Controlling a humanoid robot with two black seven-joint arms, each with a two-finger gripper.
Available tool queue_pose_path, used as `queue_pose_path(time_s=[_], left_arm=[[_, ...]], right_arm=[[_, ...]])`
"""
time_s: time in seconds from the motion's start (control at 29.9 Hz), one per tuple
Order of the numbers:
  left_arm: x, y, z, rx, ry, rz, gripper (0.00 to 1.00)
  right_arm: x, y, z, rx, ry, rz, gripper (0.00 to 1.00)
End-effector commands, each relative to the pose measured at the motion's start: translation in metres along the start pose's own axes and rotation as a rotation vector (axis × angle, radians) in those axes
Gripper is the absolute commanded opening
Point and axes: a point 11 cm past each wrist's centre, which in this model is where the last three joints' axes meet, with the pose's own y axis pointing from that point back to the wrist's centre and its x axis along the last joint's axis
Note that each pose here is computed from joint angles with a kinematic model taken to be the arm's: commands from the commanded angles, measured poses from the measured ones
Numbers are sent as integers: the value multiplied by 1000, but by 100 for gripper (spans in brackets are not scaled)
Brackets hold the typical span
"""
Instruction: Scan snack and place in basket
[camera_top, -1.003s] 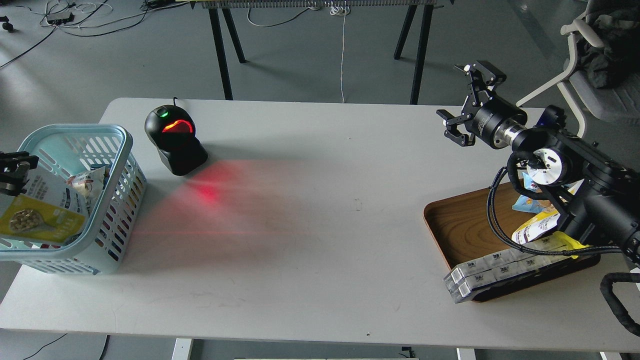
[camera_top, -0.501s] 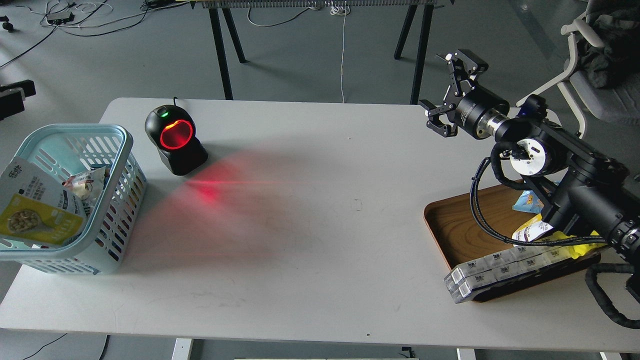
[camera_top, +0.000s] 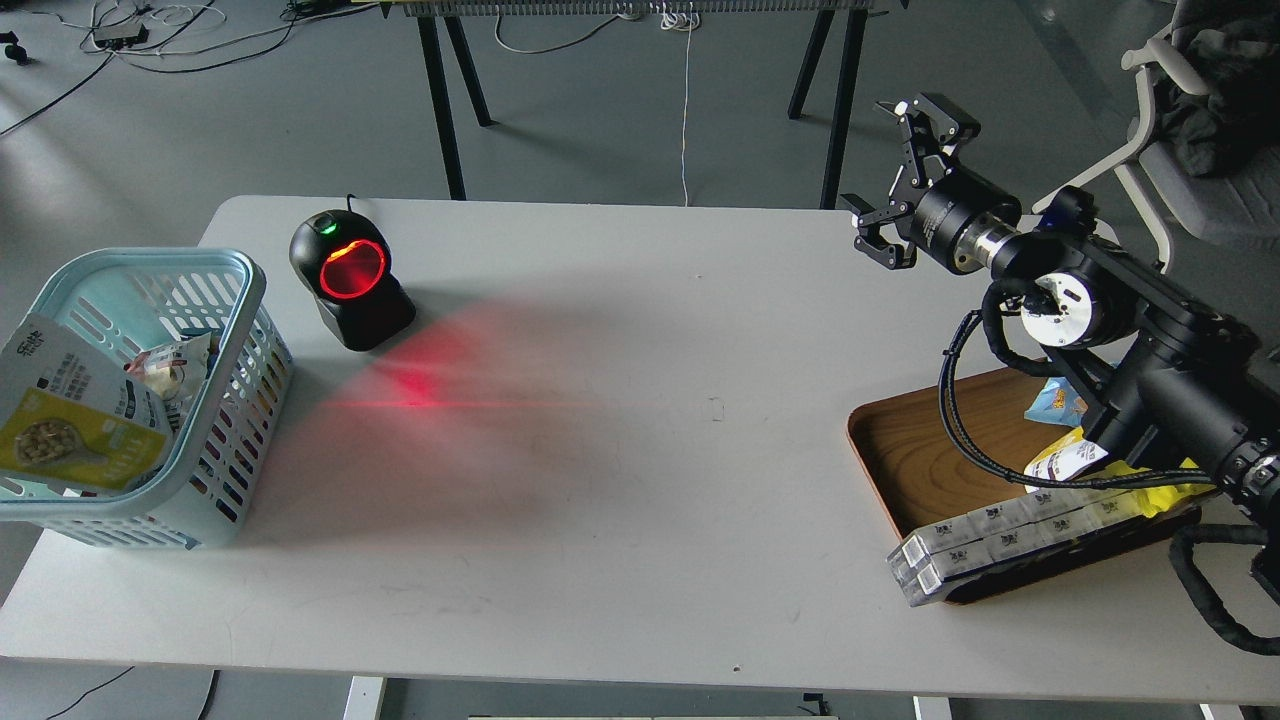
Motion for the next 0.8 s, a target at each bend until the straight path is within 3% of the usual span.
queue_pose_path(time_s=[0.0,0.2,0.77], left_arm=[[17,-9,-2,-25,209,93,99],[23,-23,-5,-71,458,165,99],[6,-47,-14,-107,746,188,99]], right_arm=[[0,0,-4,17,-17,2,100],[2,0,-12,48,-45,7,100],[0,0,-18,65,-58,1,100]])
